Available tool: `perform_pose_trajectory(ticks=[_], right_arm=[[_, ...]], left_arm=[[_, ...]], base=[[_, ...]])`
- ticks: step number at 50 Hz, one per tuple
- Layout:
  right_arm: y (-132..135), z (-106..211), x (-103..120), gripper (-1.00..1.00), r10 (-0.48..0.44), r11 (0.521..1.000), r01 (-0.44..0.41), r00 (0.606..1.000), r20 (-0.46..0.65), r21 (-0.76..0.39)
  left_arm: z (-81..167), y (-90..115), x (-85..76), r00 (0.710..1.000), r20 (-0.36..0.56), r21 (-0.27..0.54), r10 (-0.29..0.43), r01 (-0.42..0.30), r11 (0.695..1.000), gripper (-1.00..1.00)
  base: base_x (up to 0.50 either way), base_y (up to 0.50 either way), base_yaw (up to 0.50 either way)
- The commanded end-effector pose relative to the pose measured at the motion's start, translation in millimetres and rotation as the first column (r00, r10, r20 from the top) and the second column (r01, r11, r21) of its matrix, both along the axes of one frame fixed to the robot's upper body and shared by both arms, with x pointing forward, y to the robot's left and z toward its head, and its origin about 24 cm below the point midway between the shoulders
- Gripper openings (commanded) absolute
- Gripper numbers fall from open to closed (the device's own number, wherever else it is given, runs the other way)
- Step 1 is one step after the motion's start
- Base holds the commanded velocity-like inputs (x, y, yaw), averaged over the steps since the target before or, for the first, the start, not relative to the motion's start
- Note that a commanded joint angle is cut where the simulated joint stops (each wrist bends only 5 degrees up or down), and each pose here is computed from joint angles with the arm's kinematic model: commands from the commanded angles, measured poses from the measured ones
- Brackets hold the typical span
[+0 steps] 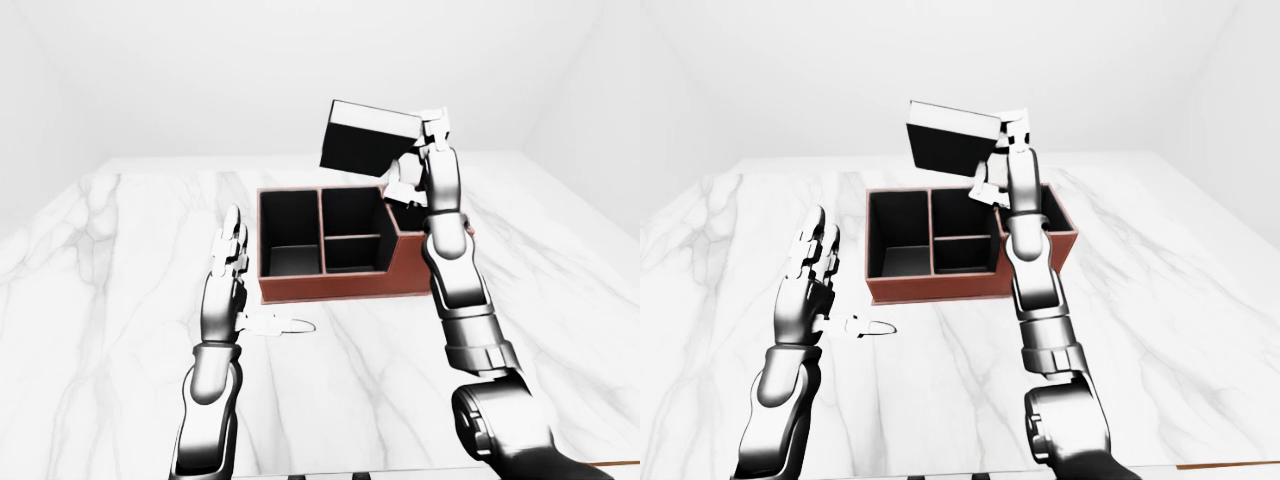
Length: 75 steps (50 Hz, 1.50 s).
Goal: Pick up the book and place it in the right compartment of the caddy.
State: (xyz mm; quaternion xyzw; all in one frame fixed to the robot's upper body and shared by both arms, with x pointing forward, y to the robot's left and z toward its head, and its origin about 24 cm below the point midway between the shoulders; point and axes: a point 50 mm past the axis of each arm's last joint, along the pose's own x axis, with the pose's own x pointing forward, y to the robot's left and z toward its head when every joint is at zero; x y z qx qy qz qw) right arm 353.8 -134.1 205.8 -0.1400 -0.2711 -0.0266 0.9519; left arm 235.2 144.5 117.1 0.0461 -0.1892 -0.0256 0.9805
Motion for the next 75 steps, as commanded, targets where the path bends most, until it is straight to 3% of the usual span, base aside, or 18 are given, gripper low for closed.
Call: perform_pose_trajectory(ticks=[1,26,43,61,75], right_arm=[[-46,24,5,-1.00,-0.065,0.993,0.061,0.997,0.041,0.100],[-127,8,-5,-1.00,-0.226,0.969,0.231,0.972,-0.058,0.088],[-141,-18,-1,-1.00,-0.273,0.954,0.289,0.947,-0.169,0.080],[-135,-10,-5,-1.00,-0.274,0.957,0.283,0.955,-0.117,0.067],[-126,-16,2,-1.00,-0.267,0.958,0.279,0.953,-0.145,0.063]], left_arm=[[-1,0,0.6,1.000,-0.007,0.001,-0.004,0.004,1.000,1.00],[-4,0,1.3,1.000,-0.018,0.011,-0.003,0.003,1.000,1.00],[-4,-1,1.2,1.000,-0.019,0.016,-0.002,0.002,1.000,1.00],[-4,-1,1.3,1.000,-0.017,0.019,-0.003,0.003,1.000,1.00],[-5,-1,1.5,1.000,-0.021,0.018,-0.004,0.004,1.000,1.00]], base=[[0.00,0.00,0.00],[0.00,0.00,0.00],[0.00,0.00,0.00],[0.00,0.00,0.00],[0.00,0.00,0.00]])
